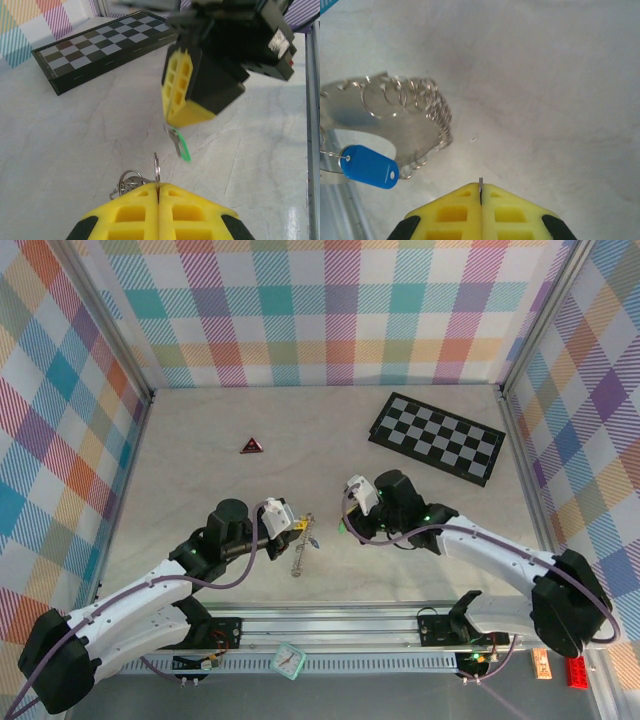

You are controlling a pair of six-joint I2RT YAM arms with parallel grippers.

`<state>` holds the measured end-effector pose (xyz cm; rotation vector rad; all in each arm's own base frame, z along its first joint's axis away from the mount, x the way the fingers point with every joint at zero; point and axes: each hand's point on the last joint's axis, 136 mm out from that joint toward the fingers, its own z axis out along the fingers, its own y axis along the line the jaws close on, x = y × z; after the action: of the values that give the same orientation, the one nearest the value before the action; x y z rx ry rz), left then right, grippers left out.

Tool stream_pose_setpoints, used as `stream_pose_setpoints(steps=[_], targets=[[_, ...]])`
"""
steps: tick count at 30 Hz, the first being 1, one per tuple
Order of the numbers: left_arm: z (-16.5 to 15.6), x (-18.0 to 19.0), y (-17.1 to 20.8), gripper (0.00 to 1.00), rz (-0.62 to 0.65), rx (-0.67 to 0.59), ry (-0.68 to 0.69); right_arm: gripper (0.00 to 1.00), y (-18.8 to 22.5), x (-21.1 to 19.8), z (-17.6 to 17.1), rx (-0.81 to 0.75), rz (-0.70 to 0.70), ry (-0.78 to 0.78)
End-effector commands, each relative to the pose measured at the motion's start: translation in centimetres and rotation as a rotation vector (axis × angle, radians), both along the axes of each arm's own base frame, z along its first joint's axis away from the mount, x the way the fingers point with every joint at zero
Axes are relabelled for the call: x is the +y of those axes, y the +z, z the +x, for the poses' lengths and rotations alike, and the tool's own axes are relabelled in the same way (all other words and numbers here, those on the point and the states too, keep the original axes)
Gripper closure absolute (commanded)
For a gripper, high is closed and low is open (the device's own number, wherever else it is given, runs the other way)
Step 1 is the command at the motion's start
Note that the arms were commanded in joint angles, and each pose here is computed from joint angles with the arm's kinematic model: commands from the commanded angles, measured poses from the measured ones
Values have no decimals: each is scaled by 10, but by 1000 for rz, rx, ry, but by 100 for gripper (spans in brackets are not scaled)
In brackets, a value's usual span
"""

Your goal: Put the keys on the keyring

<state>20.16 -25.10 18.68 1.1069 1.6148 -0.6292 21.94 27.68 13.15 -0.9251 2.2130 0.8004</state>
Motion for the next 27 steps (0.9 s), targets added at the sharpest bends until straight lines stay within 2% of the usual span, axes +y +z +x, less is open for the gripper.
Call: stream_pose_setpoints(steps=[1,8,9,12,14,16,22,27], targets=[[-2,-6,15,100,-54,-36,-19,100,-18,6,-17,175,39,0],[-2,-6,14,100,-53,-36,-22,100,-55,8,-11,335,15,-43],[-2,-5,14,100,-53,-36,-21,97,-57,8,-9,342,5,-52],[-2,-5,14,100,-50,-39,-20,71,-59,6,-4,331,-16,-63],[-2,-5,14,100,-49,-40,-21,61,-48,4,0,266,-10,-51],[-3,-5,14,100,-49,-43,-23,58,-31,5,4,158,11,-10],[-4,-5,14,100,-50,-45,-28,59,34,17,0,-318,174,237],[-4,-6,14,100,-54,-52,-35,59,55,32,-13,-444,234,421]])
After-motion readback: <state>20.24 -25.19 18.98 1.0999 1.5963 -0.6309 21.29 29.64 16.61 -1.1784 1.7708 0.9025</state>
